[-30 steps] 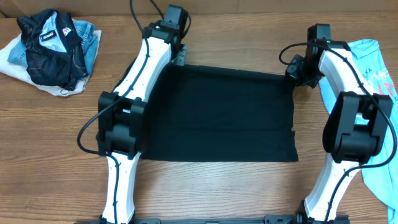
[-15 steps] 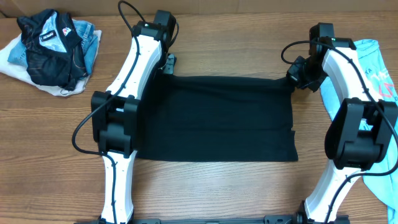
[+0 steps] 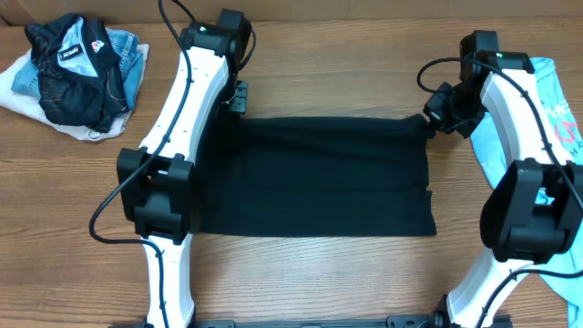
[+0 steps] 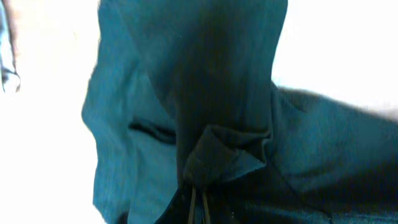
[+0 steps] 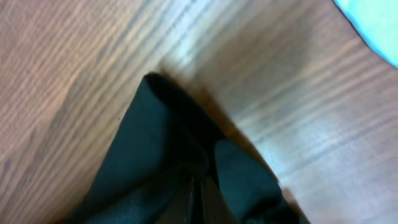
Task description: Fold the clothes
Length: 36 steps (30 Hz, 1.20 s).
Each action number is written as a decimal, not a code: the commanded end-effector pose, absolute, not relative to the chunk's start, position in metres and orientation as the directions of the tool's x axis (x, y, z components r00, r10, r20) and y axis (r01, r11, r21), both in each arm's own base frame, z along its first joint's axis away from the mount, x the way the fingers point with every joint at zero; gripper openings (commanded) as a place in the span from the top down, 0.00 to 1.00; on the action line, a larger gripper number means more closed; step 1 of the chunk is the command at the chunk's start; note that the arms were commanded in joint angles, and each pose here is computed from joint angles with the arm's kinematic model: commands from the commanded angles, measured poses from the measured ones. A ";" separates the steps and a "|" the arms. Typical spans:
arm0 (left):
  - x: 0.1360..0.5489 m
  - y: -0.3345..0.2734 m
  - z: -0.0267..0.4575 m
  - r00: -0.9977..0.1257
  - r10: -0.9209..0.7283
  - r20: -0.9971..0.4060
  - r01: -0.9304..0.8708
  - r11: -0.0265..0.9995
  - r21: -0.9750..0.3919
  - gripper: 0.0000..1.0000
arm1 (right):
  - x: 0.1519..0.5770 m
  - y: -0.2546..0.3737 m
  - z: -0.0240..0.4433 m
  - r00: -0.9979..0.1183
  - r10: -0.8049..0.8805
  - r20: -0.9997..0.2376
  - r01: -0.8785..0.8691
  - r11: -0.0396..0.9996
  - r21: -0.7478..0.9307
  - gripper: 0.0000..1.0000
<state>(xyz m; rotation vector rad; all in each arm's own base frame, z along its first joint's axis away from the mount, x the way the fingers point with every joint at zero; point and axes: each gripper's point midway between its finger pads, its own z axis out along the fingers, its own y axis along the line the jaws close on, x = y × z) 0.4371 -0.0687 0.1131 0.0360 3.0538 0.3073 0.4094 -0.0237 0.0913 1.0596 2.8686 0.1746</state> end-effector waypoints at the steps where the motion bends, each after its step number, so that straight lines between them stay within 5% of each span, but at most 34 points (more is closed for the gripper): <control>1: 0.429 -0.054 0.120 -0.999 -0.016 -0.048 -0.026 0.979 0.204 0.96 | 0.406 -0.040 0.108 -0.739 0.668 -0.091 0.661 0.744 0.092 0.96; 20: 0.354 -0.043 0.086 -0.960 -0.030 0.278 0.039 0.970 0.239 0.89 | 0.353 -0.034 0.106 -0.740 0.666 0.087 0.666 0.745 -0.036 0.91; 29: 0.330 -0.038 0.064 -0.930 -0.035 0.365 0.065 0.964 0.257 0.94 | 0.330 -0.029 0.095 -0.733 0.661 0.162 0.656 0.749 -0.091 0.96; 31: 0.329 -0.036 0.063 -0.929 -0.034 0.368 0.069 0.962 0.263 0.66 | 0.323 -0.029 0.089 -0.728 0.660 0.183 0.653 0.750 -0.106 0.75; 33: 0.329 -0.036 0.064 -0.927 -0.024 0.374 0.080 0.962 0.259 0.61 | 0.316 -0.028 0.085 -0.726 0.657 0.202 0.648 0.753 -0.120 0.60; 36: 0.329 -0.036 0.064 -0.926 -0.017 0.377 0.086 0.963 0.257 0.56 | 0.313 -0.028 0.085 -0.723 0.657 0.214 0.646 0.753 -0.128 0.60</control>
